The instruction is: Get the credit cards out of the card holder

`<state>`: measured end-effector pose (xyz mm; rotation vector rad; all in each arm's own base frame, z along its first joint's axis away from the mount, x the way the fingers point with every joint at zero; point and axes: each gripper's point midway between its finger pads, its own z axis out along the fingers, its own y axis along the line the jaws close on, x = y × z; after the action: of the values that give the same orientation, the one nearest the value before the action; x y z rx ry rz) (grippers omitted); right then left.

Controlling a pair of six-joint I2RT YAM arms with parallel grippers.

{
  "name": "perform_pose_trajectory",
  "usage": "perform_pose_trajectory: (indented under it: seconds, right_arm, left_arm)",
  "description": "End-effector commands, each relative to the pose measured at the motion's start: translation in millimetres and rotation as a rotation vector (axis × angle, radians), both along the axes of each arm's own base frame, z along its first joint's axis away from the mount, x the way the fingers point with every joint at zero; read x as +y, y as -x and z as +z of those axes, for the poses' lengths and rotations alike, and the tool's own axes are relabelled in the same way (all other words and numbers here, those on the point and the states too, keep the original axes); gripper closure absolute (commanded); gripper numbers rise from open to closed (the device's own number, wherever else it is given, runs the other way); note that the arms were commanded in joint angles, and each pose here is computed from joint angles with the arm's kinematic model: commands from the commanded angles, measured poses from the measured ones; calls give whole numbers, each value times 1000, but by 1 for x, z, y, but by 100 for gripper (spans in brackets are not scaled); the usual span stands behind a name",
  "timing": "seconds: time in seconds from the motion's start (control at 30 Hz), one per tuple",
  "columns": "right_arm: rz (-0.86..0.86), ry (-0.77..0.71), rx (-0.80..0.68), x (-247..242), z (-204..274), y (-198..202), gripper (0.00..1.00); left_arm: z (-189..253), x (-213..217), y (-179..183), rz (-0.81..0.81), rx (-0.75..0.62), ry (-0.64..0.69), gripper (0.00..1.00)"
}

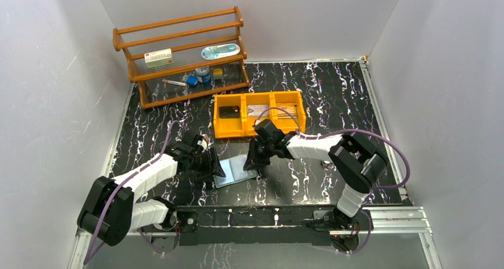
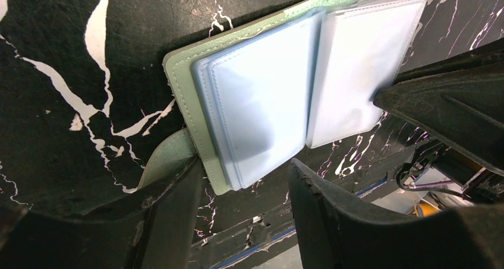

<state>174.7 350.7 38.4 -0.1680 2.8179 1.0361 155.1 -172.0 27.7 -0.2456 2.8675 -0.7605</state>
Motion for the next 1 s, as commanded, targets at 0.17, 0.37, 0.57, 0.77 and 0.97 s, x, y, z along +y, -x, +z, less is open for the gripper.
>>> perform_pose_trajectory:
  seconds: [0.17,0.37,0.57,0.77,0.97]
  right_arm:
    - [4,-126,-64,20,48,-9,84]
    - [12,-133,-77,22,52,-10,74]
    - [83,-232,-83,39,71,-2,66]
    - [121,-271,-92,49,80,3,64]
    - [155,-283,-38,56,72,10,62]
  left_arm:
    - [-3,1,5,-22,-3,-7,48]
    - [3,-1,1,-15,-18,4,49]
    - [9,-3,-2,-11,-32,12,50]
    - [16,0,-7,9,-61,0,51]
    - [23,16,-12,120,-89,-69,52]
